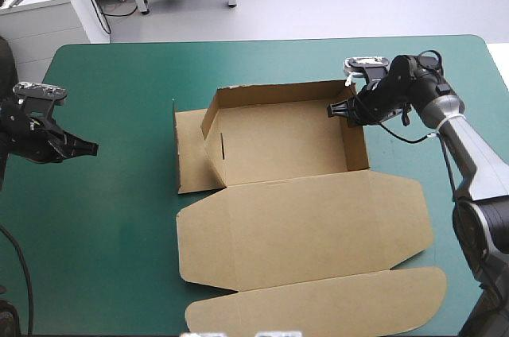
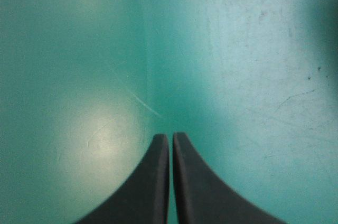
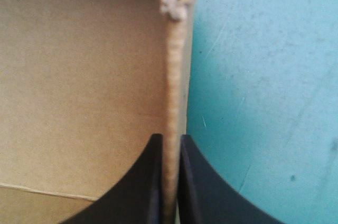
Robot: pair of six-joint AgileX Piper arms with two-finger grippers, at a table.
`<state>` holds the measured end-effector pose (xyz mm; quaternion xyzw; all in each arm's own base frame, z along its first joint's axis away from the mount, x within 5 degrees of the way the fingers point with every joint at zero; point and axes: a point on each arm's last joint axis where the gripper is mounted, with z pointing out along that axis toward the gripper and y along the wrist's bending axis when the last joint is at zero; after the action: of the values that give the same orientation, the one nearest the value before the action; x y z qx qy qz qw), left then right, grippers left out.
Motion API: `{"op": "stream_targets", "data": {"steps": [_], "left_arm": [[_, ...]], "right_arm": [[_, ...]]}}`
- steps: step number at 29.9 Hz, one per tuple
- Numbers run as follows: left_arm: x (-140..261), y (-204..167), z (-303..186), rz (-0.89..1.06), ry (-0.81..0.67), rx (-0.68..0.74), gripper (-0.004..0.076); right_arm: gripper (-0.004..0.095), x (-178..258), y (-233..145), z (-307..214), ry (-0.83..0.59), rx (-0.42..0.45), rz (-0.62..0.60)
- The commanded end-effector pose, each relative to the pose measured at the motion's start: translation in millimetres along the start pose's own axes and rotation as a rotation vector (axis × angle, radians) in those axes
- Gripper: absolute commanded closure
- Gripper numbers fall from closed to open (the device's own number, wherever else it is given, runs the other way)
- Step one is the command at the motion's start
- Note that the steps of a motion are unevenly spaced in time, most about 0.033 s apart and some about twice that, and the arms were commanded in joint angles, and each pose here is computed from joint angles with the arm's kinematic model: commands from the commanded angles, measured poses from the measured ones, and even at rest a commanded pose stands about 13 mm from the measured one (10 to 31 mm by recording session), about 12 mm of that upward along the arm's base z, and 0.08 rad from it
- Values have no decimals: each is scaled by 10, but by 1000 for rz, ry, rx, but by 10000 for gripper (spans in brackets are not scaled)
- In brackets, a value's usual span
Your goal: Fold the box
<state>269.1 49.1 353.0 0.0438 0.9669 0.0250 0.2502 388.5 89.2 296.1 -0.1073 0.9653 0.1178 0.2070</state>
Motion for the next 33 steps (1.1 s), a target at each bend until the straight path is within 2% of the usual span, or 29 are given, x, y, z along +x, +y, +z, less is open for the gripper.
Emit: {"op": "stream_targets", "data": {"steps": [1, 4, 10, 14, 19, 23, 29, 33], "left_arm": [[-63, -9, -164, -4, -80, -8, 720], [-57, -11, -164, -4, -73, -6, 720], [-57, -11, -164, 5, -73, -7, 720], [-55, -12, -163, 5, -71, -6, 720], [-48, -14, -163, 5, -63, -3, 720], [-38, -17, -162, 5, -53, 0, 720], [-9, -33, -162, 7, -21, 18, 720], [4, -36, -161, 18, -7, 21, 720]], "right_arm": [[817, -39, 55, -167, -53, -14, -99], [736, -56, 53, -168, -72, -10, -101], [495, -99, 52, -223, -89, 4, -116], [397, -175, 58, -387, -99, 37, -148], [386, -297, 81, -763, -122, 94, -101], [386, -380, 113, -1108, -176, 139, -114], [384, -418, 159, -1245, -234, 103, 30], [384, -407, 218, -1276, -240, 44, 42]]}}
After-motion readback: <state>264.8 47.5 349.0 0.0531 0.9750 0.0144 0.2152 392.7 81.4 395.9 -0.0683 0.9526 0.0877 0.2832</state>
